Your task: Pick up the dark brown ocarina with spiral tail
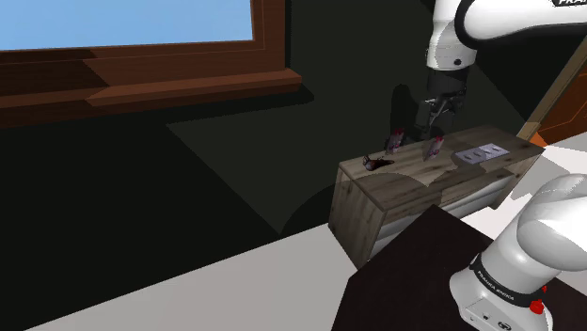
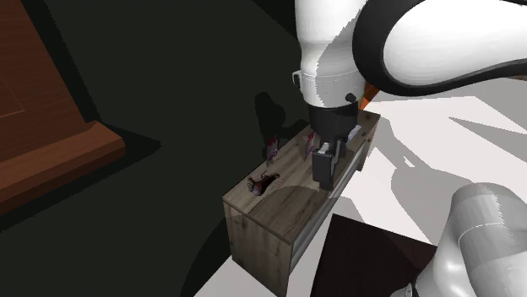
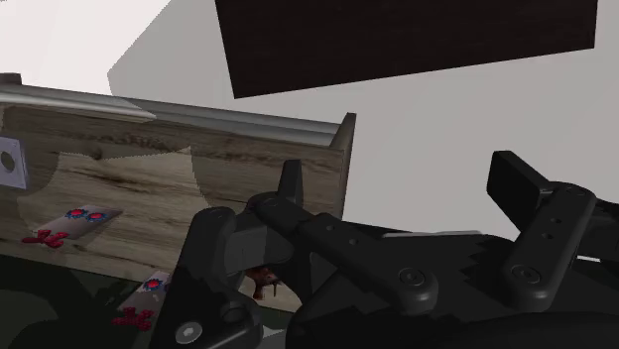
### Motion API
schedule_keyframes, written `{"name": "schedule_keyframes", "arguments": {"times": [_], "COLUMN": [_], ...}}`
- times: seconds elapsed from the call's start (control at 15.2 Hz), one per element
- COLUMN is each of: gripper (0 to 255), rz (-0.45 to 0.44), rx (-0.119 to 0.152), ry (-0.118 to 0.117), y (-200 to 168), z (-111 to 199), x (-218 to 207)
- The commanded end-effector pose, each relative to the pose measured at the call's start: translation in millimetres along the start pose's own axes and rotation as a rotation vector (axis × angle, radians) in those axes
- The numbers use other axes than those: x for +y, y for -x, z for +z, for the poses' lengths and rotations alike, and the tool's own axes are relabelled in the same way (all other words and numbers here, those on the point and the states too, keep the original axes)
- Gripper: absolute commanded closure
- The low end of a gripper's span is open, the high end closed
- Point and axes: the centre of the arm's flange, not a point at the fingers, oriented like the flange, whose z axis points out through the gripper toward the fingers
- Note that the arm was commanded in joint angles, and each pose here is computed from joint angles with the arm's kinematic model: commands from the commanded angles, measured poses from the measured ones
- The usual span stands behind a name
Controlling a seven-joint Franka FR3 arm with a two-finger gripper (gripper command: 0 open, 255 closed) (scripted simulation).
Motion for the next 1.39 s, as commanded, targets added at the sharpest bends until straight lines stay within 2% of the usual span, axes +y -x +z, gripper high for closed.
{"name": "schedule_keyframes", "arguments": {"times": [0.0, 1.32], "gripper": [0, 0], "rz": [0.0, 0.069], "rx": [0.0, 0.045], "ry": [0.0, 0.019], "y": [0.0, -199.6], "z": [0.0, 149.7], "x": [0.0, 65.0]}}
